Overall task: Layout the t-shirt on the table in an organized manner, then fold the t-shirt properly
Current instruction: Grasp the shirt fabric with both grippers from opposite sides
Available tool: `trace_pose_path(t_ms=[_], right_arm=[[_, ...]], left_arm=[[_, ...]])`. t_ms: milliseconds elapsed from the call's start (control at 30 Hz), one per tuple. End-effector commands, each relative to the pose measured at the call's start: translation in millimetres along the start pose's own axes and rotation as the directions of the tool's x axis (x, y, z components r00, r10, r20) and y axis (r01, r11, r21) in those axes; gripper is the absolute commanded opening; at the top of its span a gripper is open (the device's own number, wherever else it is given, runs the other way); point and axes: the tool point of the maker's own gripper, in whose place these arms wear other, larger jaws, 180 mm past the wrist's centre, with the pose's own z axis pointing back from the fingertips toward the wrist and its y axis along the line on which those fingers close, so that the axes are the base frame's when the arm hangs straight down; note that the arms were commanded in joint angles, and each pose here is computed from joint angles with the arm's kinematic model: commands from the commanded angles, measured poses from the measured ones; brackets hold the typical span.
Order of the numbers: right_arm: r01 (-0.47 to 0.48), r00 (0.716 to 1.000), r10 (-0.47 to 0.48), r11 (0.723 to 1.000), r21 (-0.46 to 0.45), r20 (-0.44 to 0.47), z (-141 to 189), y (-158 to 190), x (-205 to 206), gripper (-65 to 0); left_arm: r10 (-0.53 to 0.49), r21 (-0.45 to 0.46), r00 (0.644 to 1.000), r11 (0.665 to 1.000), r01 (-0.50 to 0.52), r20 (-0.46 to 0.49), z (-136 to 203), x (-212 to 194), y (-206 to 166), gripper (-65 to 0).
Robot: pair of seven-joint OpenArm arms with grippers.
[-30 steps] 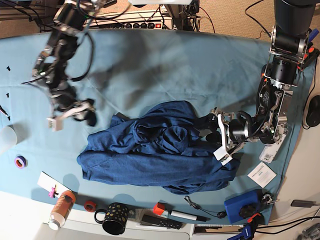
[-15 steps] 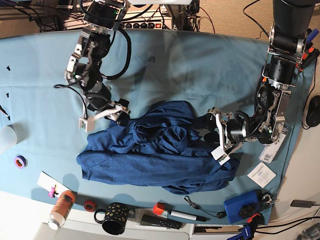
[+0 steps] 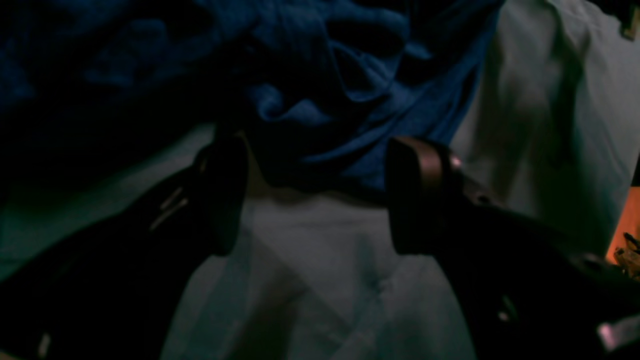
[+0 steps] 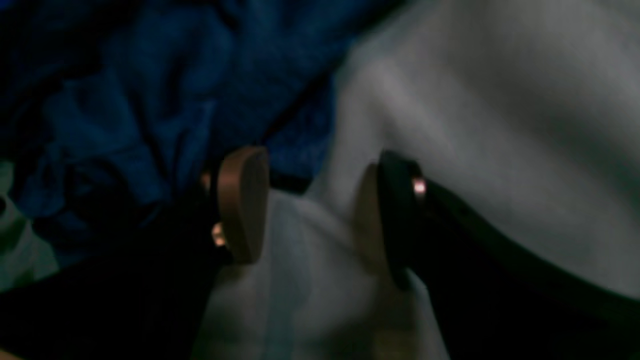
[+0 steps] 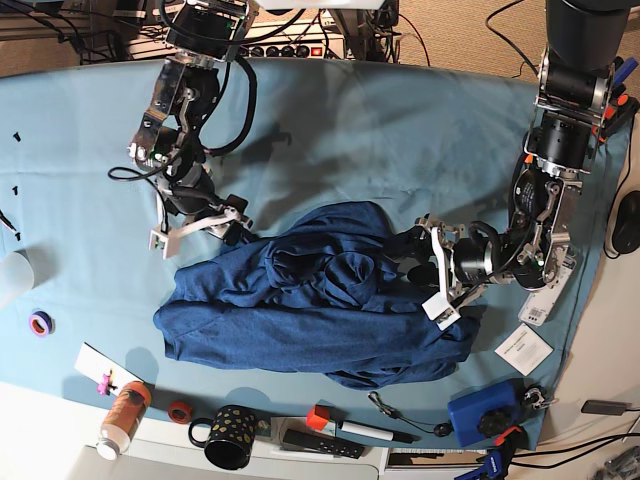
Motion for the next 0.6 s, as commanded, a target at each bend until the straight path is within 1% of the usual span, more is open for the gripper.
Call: trace_pose_path(t_ms=[0, 100, 167, 367, 400, 467, 500, 567], right_arm=[[0.014, 1.000, -0.014, 1.000, 0.010, -0.019, -3.8, 3.5, -2.7, -30.7], [0.058, 0.998, -0.057, 0.998, 0.035, -0.036, -13.0, 5.0, -13.5, -30.7], [0.065, 0.997, -0.063, 0.997, 0.041, -0.042, -16.7, 6.2, -14.8, -30.7], [0.056, 0.998, -0.056, 0.996, 0.067, -0.001, -20.7, 18.2, 10.8, -30.8], [0.051, 0.999, -0.052, 0.996, 0.069, 0.004, -21.2, 20.0, 15.2, -32.9], [0.036, 0.999, -0.037, 0.996, 0.082, 0.013, -21.7, 24.4, 21.2, -40.2], [0.014, 1.000, -0.016, 0.995, 0.101, 0.017, -21.5, 28.3, 22.7, -46.7], [-0.029, 0.999, 0.026, 0.990, 0.138, 0.018, -20.7, 35.1, 21.9, -65.0]], left_arm=[[-0.028, 0.006, 0.998, 1.000, 0.028, 0.058, 8.0, 22.8, 3.0, -24.0], [-0.028, 0.006, 0.998, 1.000, 0.028, 0.059, 7.9, 22.9, 2.9, -24.0], [-0.028, 0.006, 0.998, 1.000, 0.028, 0.058, 8.1, 22.8, 3.0, -24.0], [-0.028, 0.006, 0.998, 1.000, 0.028, 0.058, 8.0, 22.7, 3.1, -24.0], [-0.028, 0.006, 0.998, 1.000, 0.028, 0.058, 8.0, 22.7, 3.1, -24.0], [-0.028, 0.006, 0.998, 1.000, 0.028, 0.058, 8.1, 22.8, 3.0, -24.0], [-0.028, 0.006, 0.998, 1.000, 0.028, 0.058, 8.1, 22.8, 3.0, -24.0], [-0.028, 0.006, 0.998, 1.000, 0.028, 0.059, 8.1, 23.0, 3.0, -24.0]])
